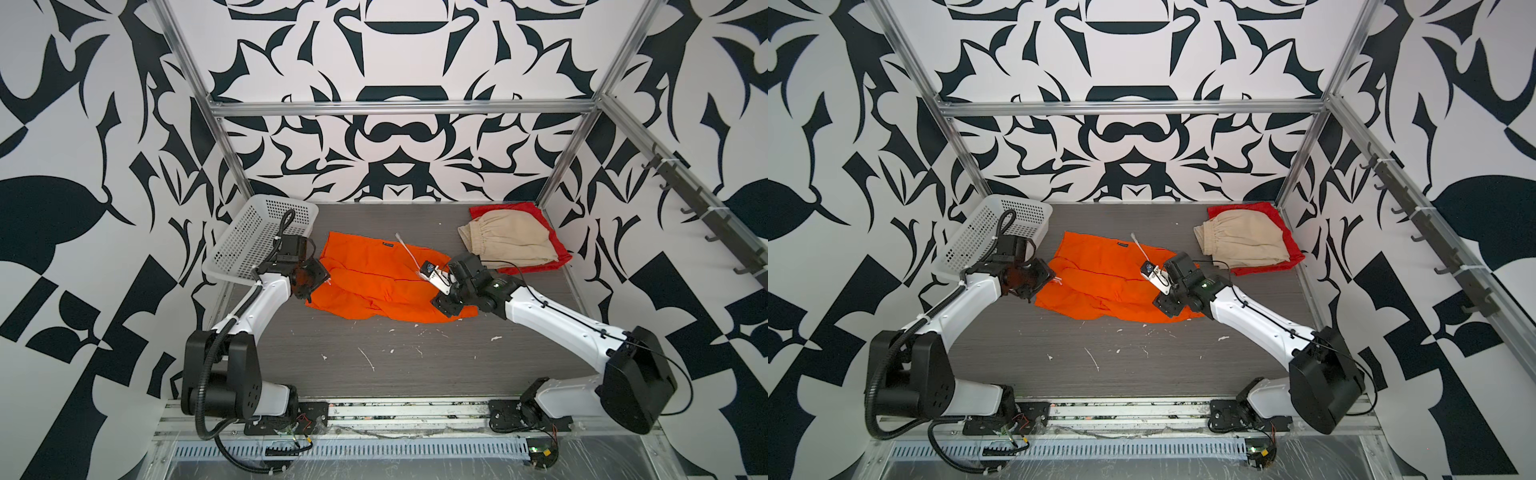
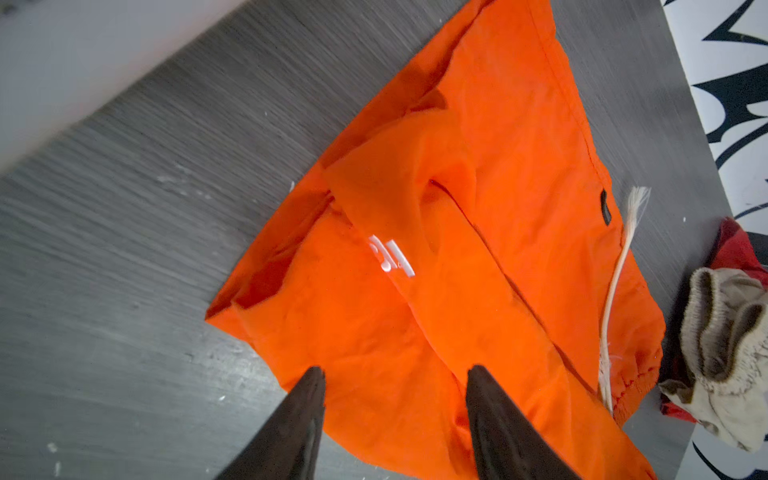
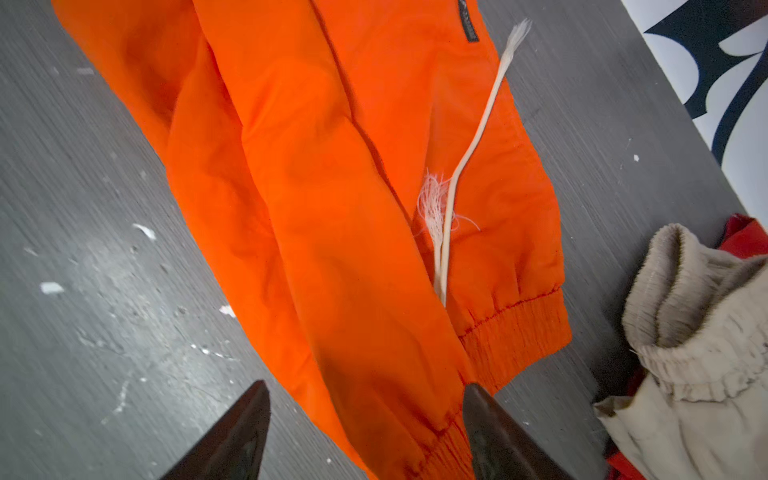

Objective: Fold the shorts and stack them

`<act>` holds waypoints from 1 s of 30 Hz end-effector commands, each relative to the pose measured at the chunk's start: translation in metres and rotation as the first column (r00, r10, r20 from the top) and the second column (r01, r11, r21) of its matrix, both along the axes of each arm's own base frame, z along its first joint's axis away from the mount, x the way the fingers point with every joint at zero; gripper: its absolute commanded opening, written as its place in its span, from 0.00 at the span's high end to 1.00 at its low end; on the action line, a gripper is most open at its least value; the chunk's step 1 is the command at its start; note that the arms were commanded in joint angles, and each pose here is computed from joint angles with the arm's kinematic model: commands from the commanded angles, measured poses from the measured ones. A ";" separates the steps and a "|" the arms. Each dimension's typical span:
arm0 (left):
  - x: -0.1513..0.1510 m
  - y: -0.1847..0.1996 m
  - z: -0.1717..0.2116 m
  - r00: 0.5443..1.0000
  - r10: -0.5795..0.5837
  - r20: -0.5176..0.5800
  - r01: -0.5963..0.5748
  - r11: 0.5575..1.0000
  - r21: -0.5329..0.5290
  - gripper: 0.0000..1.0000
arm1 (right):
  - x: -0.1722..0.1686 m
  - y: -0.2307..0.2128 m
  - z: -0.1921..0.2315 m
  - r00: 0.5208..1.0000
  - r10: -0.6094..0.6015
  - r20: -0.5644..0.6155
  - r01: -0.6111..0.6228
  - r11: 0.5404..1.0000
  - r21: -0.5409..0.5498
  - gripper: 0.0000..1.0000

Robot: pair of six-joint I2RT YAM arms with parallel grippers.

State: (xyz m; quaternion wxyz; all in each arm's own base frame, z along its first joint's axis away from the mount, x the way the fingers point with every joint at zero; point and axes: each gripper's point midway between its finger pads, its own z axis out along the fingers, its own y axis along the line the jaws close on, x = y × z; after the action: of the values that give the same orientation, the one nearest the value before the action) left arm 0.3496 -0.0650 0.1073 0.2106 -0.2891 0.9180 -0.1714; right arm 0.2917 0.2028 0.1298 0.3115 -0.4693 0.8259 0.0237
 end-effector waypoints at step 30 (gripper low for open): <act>0.056 -0.005 -0.065 0.985 -0.041 -0.170 0.050 0.997 0.051 0.61 | 0.017 -0.030 -0.038 0.966 0.241 -0.093 -0.256 0.944 -0.209 0.58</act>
State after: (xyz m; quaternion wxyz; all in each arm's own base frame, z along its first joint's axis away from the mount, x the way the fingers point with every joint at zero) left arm 0.4056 -0.0717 0.0413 0.1412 -0.2747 0.9417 -0.1335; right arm 0.2962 0.1632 0.0721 0.1924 -0.6078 0.7701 -0.0216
